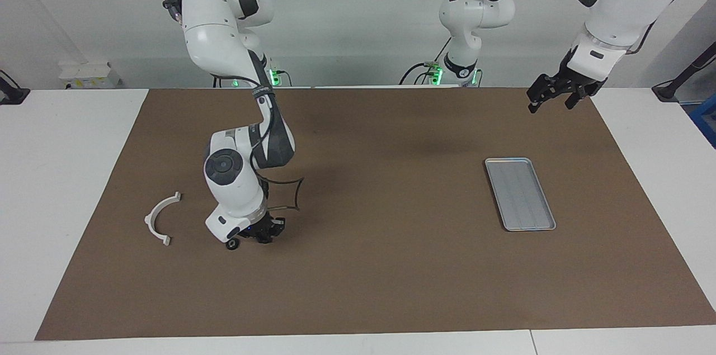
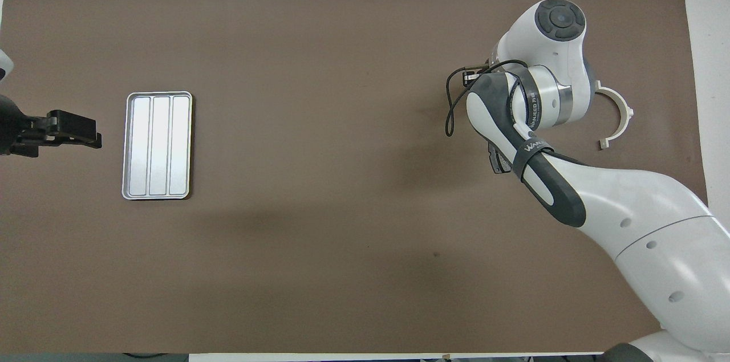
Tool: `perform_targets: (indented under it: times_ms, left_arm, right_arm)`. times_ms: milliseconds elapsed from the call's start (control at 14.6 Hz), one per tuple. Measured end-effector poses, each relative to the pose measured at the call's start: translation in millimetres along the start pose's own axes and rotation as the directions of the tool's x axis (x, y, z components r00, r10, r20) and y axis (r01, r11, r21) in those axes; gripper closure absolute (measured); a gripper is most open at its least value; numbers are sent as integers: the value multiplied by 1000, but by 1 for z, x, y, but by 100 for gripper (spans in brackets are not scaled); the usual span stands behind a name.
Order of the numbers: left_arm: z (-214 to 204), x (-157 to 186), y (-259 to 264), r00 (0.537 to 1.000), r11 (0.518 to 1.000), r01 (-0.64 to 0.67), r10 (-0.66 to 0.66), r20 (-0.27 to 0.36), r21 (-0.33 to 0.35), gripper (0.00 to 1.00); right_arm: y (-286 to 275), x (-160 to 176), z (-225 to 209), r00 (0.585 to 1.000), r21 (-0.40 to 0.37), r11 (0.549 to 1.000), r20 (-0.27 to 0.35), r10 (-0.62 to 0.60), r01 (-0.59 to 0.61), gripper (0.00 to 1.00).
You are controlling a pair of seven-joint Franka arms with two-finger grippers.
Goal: Place bearing gear from tray to pile
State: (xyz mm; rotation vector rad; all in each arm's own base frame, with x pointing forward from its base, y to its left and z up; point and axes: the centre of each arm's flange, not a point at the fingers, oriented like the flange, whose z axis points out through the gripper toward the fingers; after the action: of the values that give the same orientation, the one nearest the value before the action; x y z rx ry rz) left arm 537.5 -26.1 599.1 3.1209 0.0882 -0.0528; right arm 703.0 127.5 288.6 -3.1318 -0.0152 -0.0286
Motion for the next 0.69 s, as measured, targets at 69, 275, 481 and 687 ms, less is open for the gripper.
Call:
perform_targets:
  times_ms: [69,275,481,687]
  left_arm:
    - [0,0,0,1000,1000,0,0,0,0,0]
    - [0,0,0,1000,1000,0,0,0,0,0]
    - [0,0,0,1000,1000,0,0,0,0,0]
    - [0,0,0,1000,1000,0,0,0,0,0]
  right_arm:
    - [0,0,0,1000,0,1000,1,0,0,76]
    - [-1,-1,0,1000,0,1000,1,-1,1,62]
    - [-3,-1,-4,1000,2,1000,-4,-4,4,30]
    - [1,0,-10,1000,3,1000,-13,1,-1,0]
